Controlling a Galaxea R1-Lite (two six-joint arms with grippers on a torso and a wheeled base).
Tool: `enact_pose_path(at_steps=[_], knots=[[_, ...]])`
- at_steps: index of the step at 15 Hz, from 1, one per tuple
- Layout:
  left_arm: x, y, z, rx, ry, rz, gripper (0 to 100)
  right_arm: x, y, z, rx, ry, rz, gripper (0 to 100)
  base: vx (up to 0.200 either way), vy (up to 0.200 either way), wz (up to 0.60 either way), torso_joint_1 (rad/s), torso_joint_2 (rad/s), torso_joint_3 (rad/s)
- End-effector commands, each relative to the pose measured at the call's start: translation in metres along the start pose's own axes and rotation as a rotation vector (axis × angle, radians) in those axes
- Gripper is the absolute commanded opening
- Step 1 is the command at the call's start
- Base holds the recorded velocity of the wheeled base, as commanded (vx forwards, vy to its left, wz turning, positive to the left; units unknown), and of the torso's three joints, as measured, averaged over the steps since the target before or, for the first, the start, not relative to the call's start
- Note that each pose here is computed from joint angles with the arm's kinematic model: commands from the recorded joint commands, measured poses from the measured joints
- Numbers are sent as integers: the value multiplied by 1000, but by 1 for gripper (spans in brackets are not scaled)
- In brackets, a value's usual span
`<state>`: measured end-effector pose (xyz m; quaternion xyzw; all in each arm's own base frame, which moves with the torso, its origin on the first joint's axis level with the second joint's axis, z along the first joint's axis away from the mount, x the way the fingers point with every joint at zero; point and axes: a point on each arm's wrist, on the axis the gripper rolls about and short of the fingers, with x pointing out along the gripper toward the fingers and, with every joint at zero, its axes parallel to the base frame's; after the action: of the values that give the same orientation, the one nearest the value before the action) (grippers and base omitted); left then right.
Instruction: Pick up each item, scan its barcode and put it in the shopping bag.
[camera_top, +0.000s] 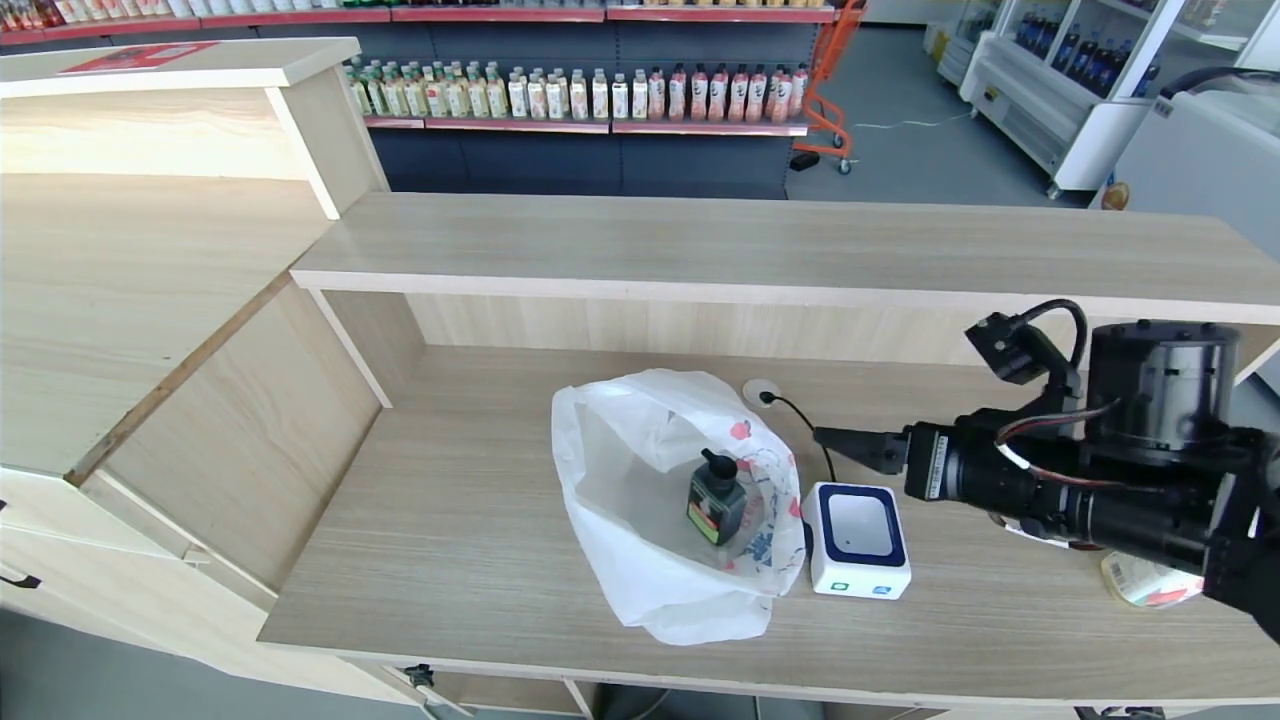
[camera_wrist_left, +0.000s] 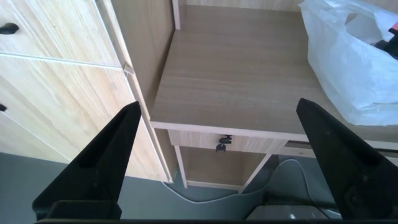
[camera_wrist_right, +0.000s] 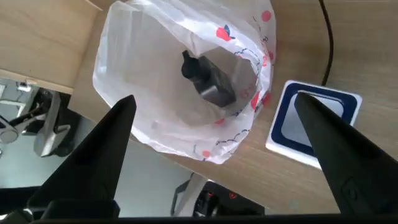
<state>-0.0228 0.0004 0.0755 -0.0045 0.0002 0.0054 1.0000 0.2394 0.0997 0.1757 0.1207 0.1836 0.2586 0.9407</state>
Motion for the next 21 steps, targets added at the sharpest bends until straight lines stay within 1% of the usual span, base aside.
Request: enact_pose_path(at_steps=[1, 2, 3, 4, 5, 6, 7, 8, 10, 11, 13, 17, 20, 21], knots=[[0, 0, 0, 0, 0, 0, 100, -123, 1, -13, -50, -91, -189, 100, 0, 0, 0, 0, 0, 0], [0, 0, 0, 0, 0, 0, 100, -139, -2, -27, -58, -106, -260, 100, 0, 0, 0, 0, 0, 0], [0, 0, 0, 0, 0, 0, 100, -174, -8, -74, -88, -140, -364, 100, 0, 0, 0, 0, 0, 0], [0, 0, 0, 0, 0, 0, 100, -185, -9, -95, -117, -151, -387, 100, 0, 0, 0, 0, 0, 0], [0, 0, 0, 0, 0, 0, 100, -207, -7, -135, -170, -259, -449, 100, 0, 0, 0, 0, 0, 0], [0, 0, 0, 0, 0, 0, 100, -207, -7, -135, -170, -259, -449, 100, 0, 0, 0, 0, 0, 0], [0, 0, 0, 0, 0, 0, 100, -226, -2, -168, -174, -318, -523, 100, 0, 0, 0, 0, 0, 0], [0, 0, 0, 0, 0, 0, 100, -230, 0, -172, -184, -371, -512, 100, 0, 0, 0, 0, 0, 0], [0, 0, 0, 0, 0, 0, 100, -235, 3, -177, -245, -430, -475, 100, 0, 0, 0, 0, 0, 0], [0, 0, 0, 0, 0, 0, 100, -236, 3, -178, -274, -434, -469, 100, 0, 0, 0, 0, 0, 0], [0, 0, 0, 0, 0, 0, 100, -236, 0, -181, -255, -407, -559, 100, 0, 0, 0, 0, 0, 0], [0, 0, 0, 0, 0, 0, 100, -235, 0, -183, -206, -402, -556, 100, 0, 0, 0, 0, 0, 0], [0, 0, 0, 0, 0, 0, 100, -235, 0, -183, -204, -403, -556, 100, 0, 0, 0, 0, 0, 0], [0, 0, 0, 3, 0, 0, 100, -235, 0, -183, -204, -403, -556, 100, 0, -200, 0, -7, -2, -2]])
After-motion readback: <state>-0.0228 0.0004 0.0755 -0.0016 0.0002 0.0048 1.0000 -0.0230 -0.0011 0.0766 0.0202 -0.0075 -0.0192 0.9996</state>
